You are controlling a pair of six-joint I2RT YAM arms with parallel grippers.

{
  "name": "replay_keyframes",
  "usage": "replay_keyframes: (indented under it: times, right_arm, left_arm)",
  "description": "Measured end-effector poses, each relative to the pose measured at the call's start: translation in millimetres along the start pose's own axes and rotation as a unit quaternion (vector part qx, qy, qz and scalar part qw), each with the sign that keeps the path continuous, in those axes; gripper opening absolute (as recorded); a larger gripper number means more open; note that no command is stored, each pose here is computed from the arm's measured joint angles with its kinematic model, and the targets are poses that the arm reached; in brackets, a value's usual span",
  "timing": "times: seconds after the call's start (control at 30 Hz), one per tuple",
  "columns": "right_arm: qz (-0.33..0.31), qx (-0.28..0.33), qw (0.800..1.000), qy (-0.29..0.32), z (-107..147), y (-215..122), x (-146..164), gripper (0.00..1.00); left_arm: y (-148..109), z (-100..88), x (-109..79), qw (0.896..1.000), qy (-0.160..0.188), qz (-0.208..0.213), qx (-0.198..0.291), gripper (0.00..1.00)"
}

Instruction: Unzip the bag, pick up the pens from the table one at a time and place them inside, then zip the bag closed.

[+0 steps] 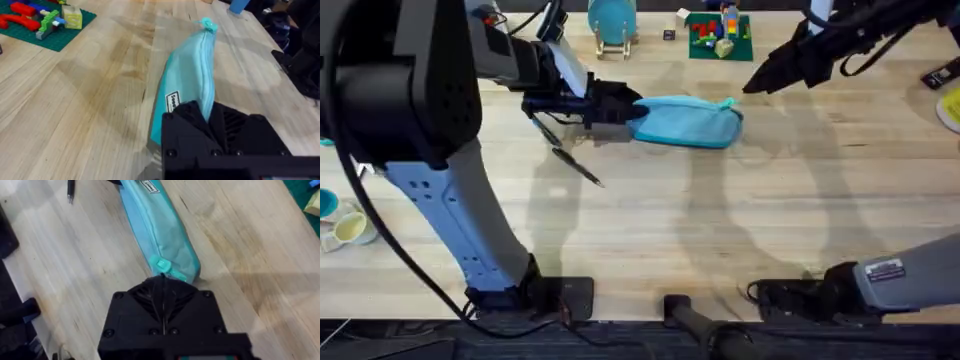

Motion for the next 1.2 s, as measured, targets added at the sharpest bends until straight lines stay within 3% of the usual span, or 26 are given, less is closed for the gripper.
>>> replay_keyframes:
  times: [0.6, 1.2]
  right_arm:
    - [-0.014, -0.008, 1.0, 0.0, -2.2, 1.2, 3.9, 0.03]
    - [-0.059, -0.016, 0.995, -0.084, -32.7, 31.8, 44.3, 0.03]
  left_arm:
    - [0.0, 0.0, 0.0, 1.0, 0.0, 0.0, 0.0, 0.042]
    - [0.0, 0.0, 0.0, 1.0, 0.0, 0.0, 0.0, 0.042]
Point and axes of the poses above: each hand's point on the last joint's axis, 136 mm out from that joint toward the fingers, its own y axis out along the fingers, its own x axis along the line the jaws close on, z = x × y, the point moved 9 cm from there along -y, back along the fingers, and after that the axes turned 7 degrees about y, right-handed, at the moved point
